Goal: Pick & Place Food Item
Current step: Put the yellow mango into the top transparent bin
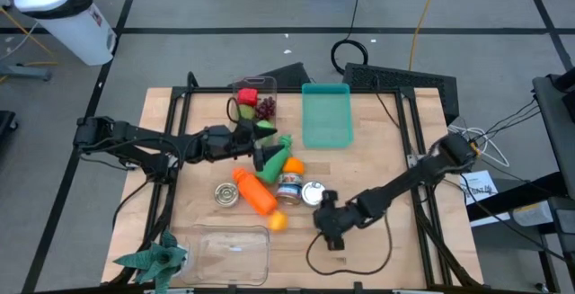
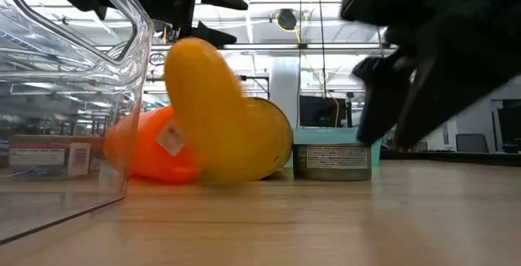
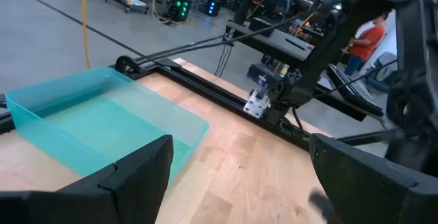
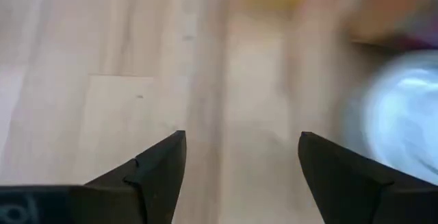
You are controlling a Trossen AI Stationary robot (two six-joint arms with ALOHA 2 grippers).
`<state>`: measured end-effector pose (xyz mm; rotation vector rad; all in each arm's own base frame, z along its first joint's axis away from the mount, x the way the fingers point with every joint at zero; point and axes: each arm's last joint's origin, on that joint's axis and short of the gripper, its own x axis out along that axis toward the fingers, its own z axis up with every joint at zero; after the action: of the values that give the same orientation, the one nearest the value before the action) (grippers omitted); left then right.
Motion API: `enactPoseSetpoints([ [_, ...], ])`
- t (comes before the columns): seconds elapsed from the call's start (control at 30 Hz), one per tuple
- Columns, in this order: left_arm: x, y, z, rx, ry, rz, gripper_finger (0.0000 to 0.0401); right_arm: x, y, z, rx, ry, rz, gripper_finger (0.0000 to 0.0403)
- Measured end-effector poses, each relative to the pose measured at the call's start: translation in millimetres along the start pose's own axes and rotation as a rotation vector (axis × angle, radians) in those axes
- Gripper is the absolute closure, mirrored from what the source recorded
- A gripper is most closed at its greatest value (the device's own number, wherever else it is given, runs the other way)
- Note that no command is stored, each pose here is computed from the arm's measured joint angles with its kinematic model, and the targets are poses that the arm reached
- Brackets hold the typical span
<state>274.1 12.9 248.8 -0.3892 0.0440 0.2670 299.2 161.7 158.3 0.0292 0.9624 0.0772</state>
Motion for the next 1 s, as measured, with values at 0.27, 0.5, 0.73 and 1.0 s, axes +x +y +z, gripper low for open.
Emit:
enactPoseSetpoints([
  [0.27, -2.1, -6.4, -7.7, 0.014, 0.056, -0.014, 0.005, -44.2, 17.3, 11.0, 0.025, -0.238, -0.097, 0.014],
  [0.5, -3.9, -12.2, -11.2, 0.016, 0.074, -0.034, 0.005, -33.8, 29.3, 18.8, -0.104, -0.38, -0.005, 0.014],
  [0.73, -3.9, -12.1, -11.2, 0.014, 0.074, -0.032, 0.005, 6.8, 24.5, 6.4, -0.186, -0.248, 0.034, 0.014],
  [1.0, -3.8, -12.0, -11.1, 0.017, 0.071, -0.027, 0.005, 28.2, 20.3, -2.6, -0.242, -0.184, 0.002, 0.014],
])
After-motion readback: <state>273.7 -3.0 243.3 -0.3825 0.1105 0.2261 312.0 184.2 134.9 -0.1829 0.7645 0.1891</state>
